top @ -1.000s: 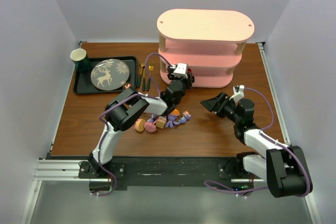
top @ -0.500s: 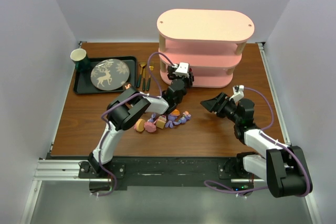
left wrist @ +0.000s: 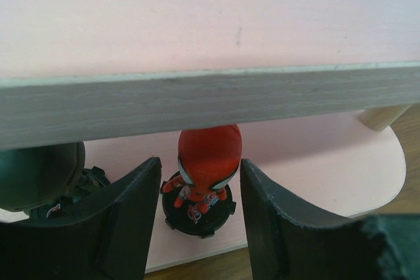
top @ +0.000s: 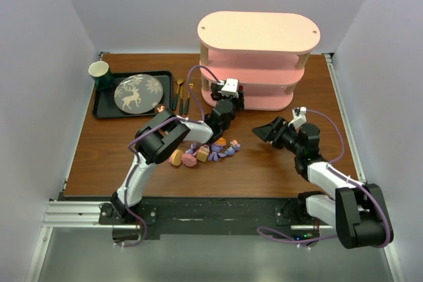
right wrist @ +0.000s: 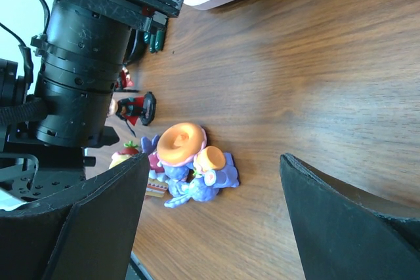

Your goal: Place and organize the plastic toys onto the shelf

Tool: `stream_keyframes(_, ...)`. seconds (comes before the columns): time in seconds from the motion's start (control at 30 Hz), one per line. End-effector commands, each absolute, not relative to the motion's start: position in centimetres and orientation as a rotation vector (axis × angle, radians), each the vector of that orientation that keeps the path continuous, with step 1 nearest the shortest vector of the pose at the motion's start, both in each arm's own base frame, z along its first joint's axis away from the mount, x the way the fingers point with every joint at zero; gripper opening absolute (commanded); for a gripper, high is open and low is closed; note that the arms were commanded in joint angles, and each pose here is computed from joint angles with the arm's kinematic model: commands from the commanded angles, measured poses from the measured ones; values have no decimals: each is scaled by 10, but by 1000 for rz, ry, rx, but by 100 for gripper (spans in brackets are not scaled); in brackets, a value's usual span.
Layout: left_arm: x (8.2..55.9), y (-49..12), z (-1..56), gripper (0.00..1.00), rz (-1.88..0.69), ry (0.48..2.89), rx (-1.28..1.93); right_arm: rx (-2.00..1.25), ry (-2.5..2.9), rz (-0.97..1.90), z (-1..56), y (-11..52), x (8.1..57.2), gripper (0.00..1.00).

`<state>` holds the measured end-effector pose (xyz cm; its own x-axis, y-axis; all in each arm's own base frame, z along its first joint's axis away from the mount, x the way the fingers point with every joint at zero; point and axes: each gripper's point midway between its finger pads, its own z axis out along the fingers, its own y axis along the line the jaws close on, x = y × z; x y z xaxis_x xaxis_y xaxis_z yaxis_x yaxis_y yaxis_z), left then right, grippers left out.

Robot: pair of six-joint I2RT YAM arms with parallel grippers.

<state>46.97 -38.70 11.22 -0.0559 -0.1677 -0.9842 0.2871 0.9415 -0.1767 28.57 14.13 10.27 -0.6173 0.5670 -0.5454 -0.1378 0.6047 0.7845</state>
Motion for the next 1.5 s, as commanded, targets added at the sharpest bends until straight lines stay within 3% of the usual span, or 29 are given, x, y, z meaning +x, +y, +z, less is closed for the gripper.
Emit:
stream_keyframes(0.0, 473, -382, 125, 59, -392, 1549, 52, 275, 1933, 1067, 124, 143, 293, 84)
stream_keyframes(0.53, 439, -374, 144, 81, -452, 1536, 54, 258, 1949, 1053, 125, 142, 287, 84)
stream_keyframes(0.7, 413, -360, 170, 83, -482, 1537, 11, 191, 1970, 1000, 135, 139, 281, 84)
stream_keyframes(1.07, 347, -293, 193, 83, -470, 1744, -64, -16, 2009, 891, 161, 140, 263, 84)
stream_keyframes(1.33, 328, -211, 219, 86, -430, 1922, -120, -397, 1968, 903, 179, 210, 257, 84)
stream_keyframes(1.47, 321, -161, 243, 93, -352, 1923, -149, -617, 1927, 842, 181, 246, 265, 84)
